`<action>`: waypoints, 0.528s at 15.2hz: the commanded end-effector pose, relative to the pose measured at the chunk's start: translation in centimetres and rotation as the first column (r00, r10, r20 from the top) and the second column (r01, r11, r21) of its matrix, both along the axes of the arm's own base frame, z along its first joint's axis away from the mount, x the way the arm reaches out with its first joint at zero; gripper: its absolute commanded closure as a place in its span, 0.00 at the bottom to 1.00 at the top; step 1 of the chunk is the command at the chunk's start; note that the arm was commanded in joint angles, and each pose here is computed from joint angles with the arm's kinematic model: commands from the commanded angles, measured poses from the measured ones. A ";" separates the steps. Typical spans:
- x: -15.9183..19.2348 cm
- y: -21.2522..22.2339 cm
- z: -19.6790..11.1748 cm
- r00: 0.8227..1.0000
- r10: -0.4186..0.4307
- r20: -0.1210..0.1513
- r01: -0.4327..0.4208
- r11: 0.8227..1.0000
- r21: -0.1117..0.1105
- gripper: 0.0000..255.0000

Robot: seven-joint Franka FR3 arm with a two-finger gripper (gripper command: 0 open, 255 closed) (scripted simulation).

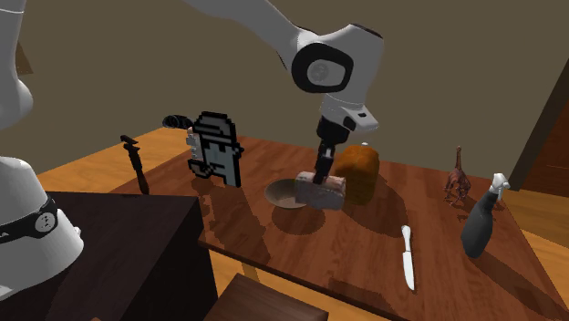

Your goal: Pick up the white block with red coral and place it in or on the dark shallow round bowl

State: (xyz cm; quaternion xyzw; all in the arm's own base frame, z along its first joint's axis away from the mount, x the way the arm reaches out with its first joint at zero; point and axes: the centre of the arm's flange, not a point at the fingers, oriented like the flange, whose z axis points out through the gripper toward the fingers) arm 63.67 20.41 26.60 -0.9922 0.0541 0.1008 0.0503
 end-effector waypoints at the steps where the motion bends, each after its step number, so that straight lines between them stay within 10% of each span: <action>1: -1.0 2.0 0.6 1.000 -0.001 0.000 0.001 1.000 0.000 1.00; 8: -5.1 10.1 2.3 1.000 -0.001 0.000 0.001 1.000 0.000 1.00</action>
